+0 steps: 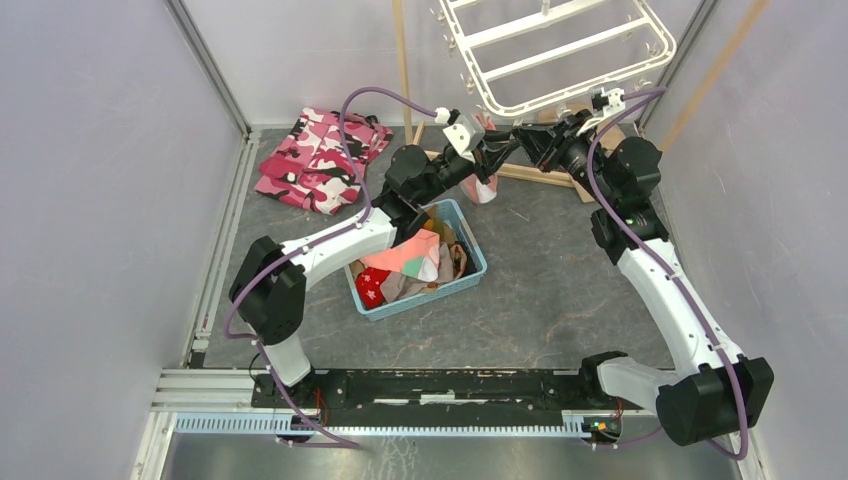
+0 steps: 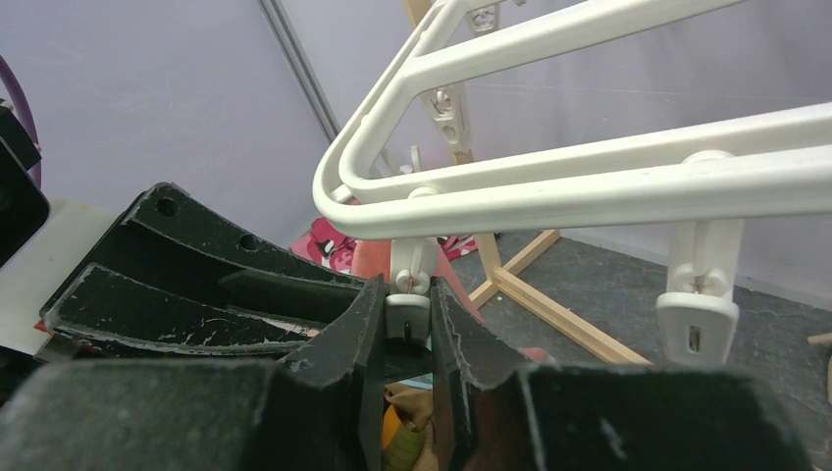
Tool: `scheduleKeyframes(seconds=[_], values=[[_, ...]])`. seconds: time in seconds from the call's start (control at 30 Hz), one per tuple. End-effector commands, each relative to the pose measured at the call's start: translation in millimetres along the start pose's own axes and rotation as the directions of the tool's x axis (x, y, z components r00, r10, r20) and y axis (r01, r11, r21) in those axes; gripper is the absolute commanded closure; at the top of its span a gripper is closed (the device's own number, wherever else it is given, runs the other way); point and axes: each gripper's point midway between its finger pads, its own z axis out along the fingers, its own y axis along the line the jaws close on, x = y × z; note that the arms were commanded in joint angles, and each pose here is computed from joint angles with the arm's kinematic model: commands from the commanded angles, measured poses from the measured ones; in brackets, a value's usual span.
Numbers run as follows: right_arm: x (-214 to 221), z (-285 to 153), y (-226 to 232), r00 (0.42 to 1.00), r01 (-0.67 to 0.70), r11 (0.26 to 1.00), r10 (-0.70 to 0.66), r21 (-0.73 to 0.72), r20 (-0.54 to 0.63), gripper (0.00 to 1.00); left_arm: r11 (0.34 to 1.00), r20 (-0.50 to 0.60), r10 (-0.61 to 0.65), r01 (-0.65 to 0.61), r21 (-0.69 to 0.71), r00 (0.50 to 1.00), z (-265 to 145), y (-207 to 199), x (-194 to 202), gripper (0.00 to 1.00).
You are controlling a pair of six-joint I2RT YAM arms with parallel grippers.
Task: Clip the socks to the hanger
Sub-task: Open the clamp at the hanger.
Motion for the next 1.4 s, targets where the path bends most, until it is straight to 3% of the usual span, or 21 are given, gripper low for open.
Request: scheduleKeyframes(seconds=[0.0, 0.17, 0.4, 0.5, 0.6, 0.77, 0.9, 1.37], values=[[-19.0, 2.3, 15.4, 0.999, -0.003, 0.999, 0.005, -0.041, 0.033, 0.91, 0.999, 0.062, 0.047, -0.047, -0.01, 0.997, 8.2, 3.9, -24.8, 0.94], [-22.6, 1.5, 16.4, 0.999, 0.003, 0.999, -0.001, -0.042, 0.041, 0.8, 0.999, 0.059, 0.047, -0.046, -0.011, 0.997, 7.8, 4.1, -23.6, 0.98], [-35.5, -12.5, 18.7, 0.991, 0.112, 0.993, -0.11, -0.026, 0.072, 0.48, 0.999, 0.052, 0.051, -0.05, -0.02, 0.997, 6.6, 6.5, -21.6, 0.98], [-43.3, -24.6, 13.7, 0.983, 0.162, 0.987, -0.162, 0.005, 0.09, 0.41, 0.998, 0.046, 0.054, -0.053, -0.021, 0.998, 5.9, 7.1, -19.1, 0.98], [-48.8, -34.8, 2.2, 0.983, 0.148, 0.988, -0.152, 0.042, 0.103, 0.42, 0.998, 0.04, 0.057, -0.056, -0.022, 0.998, 5.9, 7.9, -15.2, 0.98], [-49.7, -43.9, -17.8, 0.99, 0.049, 0.993, -0.062, 0.105, 0.127, 0.6, 0.997, 0.034, 0.065, -0.063, -0.033, 0.997, 5.7, 10.1, -9.8, 0.98], [-43.0, -40.9, -14.2, 0.992, 0.009, 0.998, -0.017, 0.067, 0.125, 0.65, 0.997, 0.034, 0.068, -0.067, -0.035, 0.997, 6.2, 10.7, -6.9, 0.98], [-22.6, -37.9, -14.4, 0.994, -0.046, 0.999, 0.044, 0.022, 0.105, 0.62, 0.999, 0.047, 0.013, -0.011, -0.046, 0.999, 6.2, 10.5, -0.9, 0.98]])
